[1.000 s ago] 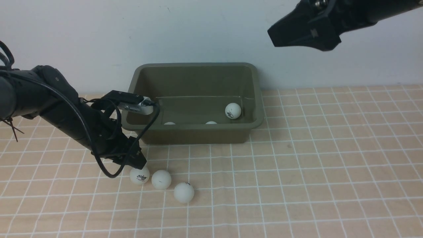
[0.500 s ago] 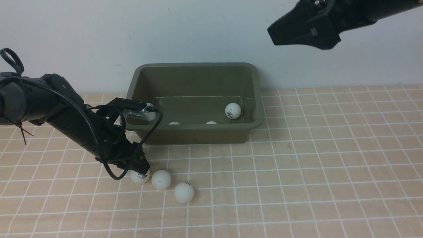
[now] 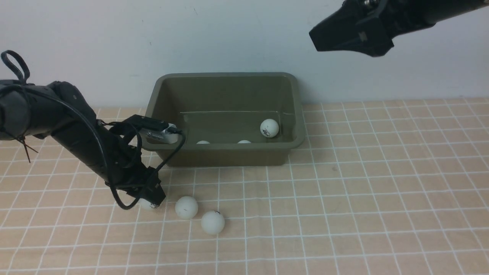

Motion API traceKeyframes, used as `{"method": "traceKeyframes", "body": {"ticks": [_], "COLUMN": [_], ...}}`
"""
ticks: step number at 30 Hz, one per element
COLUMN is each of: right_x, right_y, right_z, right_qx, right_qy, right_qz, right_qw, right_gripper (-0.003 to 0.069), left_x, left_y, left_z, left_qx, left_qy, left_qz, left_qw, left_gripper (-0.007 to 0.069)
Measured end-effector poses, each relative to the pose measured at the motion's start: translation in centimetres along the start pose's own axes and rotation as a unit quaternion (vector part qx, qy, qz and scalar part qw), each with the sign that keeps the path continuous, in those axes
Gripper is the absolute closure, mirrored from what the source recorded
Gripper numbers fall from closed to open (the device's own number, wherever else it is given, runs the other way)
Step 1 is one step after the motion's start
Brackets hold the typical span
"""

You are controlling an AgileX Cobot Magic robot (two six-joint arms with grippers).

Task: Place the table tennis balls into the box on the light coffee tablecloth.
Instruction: 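Reach for and grasp a ping pong ball on the table beside the basket, then drop the ball into the bin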

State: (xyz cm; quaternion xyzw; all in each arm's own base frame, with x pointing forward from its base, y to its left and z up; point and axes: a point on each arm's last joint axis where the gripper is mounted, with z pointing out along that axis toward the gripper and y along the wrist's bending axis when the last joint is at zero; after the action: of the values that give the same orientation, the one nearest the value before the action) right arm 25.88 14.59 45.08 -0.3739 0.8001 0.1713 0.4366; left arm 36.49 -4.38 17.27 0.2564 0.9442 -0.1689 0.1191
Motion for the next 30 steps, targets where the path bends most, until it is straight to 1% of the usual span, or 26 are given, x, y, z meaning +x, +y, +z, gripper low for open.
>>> {"method": "traceKeyframes", "body": {"ticks": [1, 3, 5, 6, 9, 12, 16, 18, 21, 22, 23, 24, 26, 28, 30], "right_x": [0.0, 0.0, 0.0, 0.0, 0.1, 0.2, 0.0, 0.0, 0.0, 0.0, 0.0, 0.0, 0.0, 0.0, 0.0], "right_y": [0.0, 0.0, -0.1, -0.1, -0.3, -0.5, -0.6, -0.6, -0.6, -0.6, -0.6, -0.6, -0.6, -0.6, -0.6], "right_z": [0.0, 0.0, 0.1, 0.3, 0.9, 1.4, 1.5, 1.5, 1.5, 1.5, 1.5, 1.5, 1.5, 1.5, 1.5], "right_qx": [0.000, 0.001, 0.002, 0.002, 0.000, -0.001, 0.005, 0.007, 0.007, 0.007, 0.007, 0.007, 0.007, 0.007, 0.007], "right_qy": [0.000, -0.002, -0.002, -0.001, 0.004, 0.010, 0.001, -0.004, -0.004, -0.004, -0.004, -0.004, -0.004, -0.004, -0.004], "right_qz": [0.000, 0.000, 0.001, 0.001, 0.003, 0.005, 0.003, 0.003, 0.002, 0.002, 0.001, 0.001, 0.000, -0.001, -0.001], "right_qw": [1.000, 1.000, 1.000, 1.000, 1.000, 1.000, 1.000, 1.000, 1.000, 1.000, 1.000, 1.000, 1.000, 1.000, 1.000], "right_gripper": [0.0147, 0.0147, 0.0147, 0.0147, 0.0147, 0.0147, 0.0147, 0.0147, 0.0147, 0.0147, 0.0147, 0.0147, 0.0147, 0.0147, 0.0147], "left_x": [-0.1, -1.3, -2.3, -3.2, -4.8, -6.5, -8.3, -9.0, -9.7, -10.0, -10.3, -10.4, -11.0, -11.4, -11.2], "left_y": [-0.2, -1.0, -1.5, -1.8, -2.0, -1.7, -0.5, 0.4, 1.2, 1.5, 1.4, 1.4, 1.0, 0.3, -0.7], "left_z": [-0.4, -3.0, -4.5, -5.7, -7.1, -7.8, -7.3, -6.0, -5.0, -4.7, -5.1, -5.3, -7.2, -9.8, -12.5], "left_qx": [0.002, -0.001, -0.001, -0.001, 0.002, -0.002, -0.013, -0.018, -0.010, -0.004, -0.002, -0.001, -0.008, -0.025, -0.038], "left_qy": [-0.001, -0.033, -0.064, -0.092, -0.144, -0.182, -0.195, -0.190, -0.177, -0.171, -0.171, -0.171, -0.174, -0.170, -0.164], "left_qz": [0.002, 0.015, 0.018, 0.022, 0.025, 0.032, 0.065, 0.086, 0.088, 0.076, 0.070, 0.064, 0.060, 0.058, 0.045], "left_qw": [1.000, 0.999, 0.998, 0.995, 0.989, 0.983, 0.979, 0.978, 0.980, 0.982, 0.983, 0.983, 0.983, 0.983, 0.985], "left_gripper": [0.0314, 0.0314, 0.0314, 0.0314, 0.0314, 0.0314, 0.0314, 0.0314, 0.0277, 0.0239, 0.0211, 0.0202, 0.0189, 0.0194, 0.0216]}}
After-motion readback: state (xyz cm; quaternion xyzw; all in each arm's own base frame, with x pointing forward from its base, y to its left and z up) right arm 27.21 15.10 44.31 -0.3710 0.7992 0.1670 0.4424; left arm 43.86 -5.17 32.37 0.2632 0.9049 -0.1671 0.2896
